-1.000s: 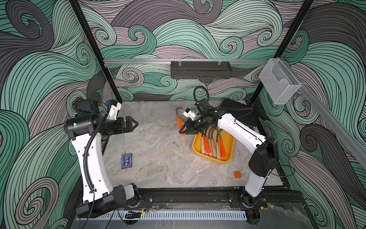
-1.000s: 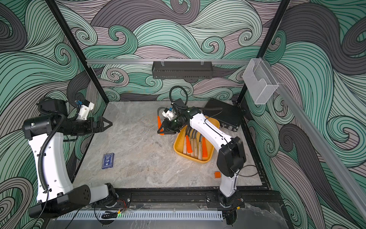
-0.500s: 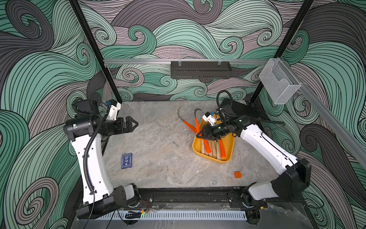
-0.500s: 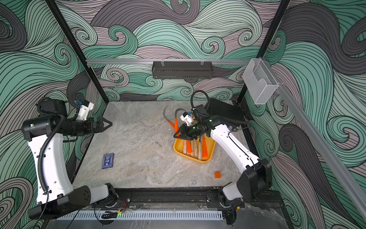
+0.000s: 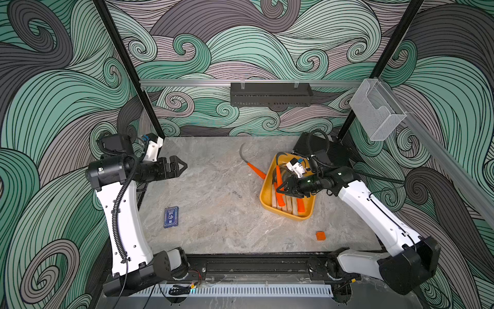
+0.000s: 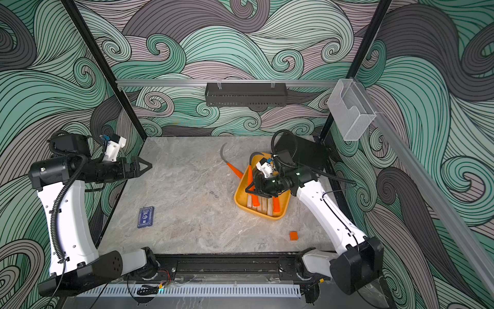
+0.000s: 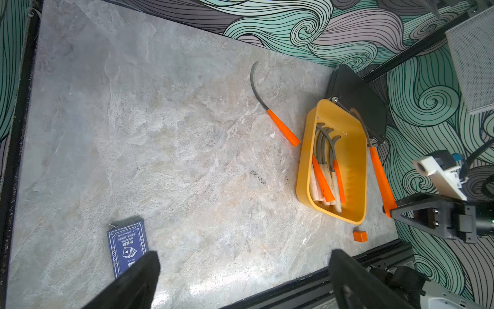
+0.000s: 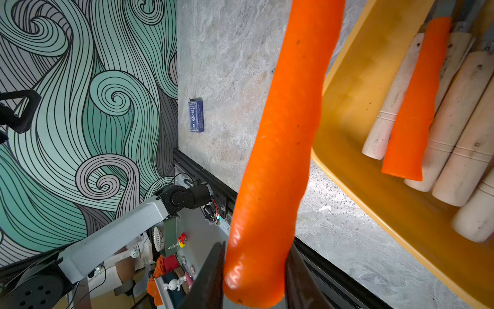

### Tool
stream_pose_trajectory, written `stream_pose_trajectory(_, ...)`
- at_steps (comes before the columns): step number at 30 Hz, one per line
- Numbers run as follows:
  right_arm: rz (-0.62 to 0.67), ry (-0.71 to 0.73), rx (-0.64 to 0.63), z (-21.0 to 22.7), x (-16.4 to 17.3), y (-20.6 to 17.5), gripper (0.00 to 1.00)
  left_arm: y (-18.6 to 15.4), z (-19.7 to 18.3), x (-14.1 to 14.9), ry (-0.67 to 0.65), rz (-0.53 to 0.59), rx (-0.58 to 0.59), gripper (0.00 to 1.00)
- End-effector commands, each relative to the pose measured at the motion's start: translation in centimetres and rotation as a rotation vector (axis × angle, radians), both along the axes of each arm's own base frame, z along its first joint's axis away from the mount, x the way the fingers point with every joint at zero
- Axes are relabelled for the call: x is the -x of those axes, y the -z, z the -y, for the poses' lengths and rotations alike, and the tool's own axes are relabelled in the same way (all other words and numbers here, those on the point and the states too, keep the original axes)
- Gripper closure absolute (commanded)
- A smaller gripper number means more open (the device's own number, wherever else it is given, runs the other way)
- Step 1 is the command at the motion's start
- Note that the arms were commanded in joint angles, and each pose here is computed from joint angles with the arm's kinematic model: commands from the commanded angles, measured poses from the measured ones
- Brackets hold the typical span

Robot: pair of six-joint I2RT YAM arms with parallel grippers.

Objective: Put small sickles into storage boxes
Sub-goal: Place the sickle in the storage box.

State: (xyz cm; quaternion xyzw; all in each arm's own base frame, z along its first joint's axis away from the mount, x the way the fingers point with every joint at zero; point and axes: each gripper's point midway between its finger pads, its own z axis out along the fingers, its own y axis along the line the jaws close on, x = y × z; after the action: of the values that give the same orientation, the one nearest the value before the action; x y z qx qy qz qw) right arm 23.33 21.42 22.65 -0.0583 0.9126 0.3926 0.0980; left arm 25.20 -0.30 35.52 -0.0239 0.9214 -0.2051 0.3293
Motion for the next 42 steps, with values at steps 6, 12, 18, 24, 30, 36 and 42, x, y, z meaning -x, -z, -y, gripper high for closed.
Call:
stream_pose_trajectory(6, -0.014, 0.025, 0.082, 1.6, 0.2, 2.1, 0.89, -1.8, 0.3, -0.2, 0.006, 0.06, 0.014, 0.01)
stream_pose_trajectory(12, -0.025, 0.022, 0.144, 2.2, -0.2, 3.5, 0.88, -1.7, 0.5, 0.0, 0.008, 0.057, 0.021, 0.02)
stream_pose_trajectory(18, -0.039, 0.008, 0.215, 2.8, -0.7, 5.1, 0.88, -1.6, 0.5, 0.2, 0.007, 0.059, 0.017, 0.01)
stream_pose_trajectory(24, -0.047, -0.005, 0.269, 3.0, -1.8, 6.6, 0.88, -1.3, 0.6, 0.5, 0.005, 0.053, 0.012, 0.01)
stream_pose_trajectory(30, -0.077, -0.023, 0.304, 2.8, -2.8, 8.1, 0.88, -1.3, 0.7, 0.8, 0.005, 0.051, 0.013, 0.02)
stream_pose_trajectory(36, -0.114, -0.041, 0.323, 2.6, -3.2, 9.4, 0.86, -1.1, 0.8, 1.1, 0.003, 0.047, 0.017, 0.01)
stream_pose_trajectory(42, -0.145, -0.049, 0.36, 2.5, -3.5, 10.9, 0.85, -0.8, 0.7, 1.1, -0.001, 0.046, 0.01, 0.01)
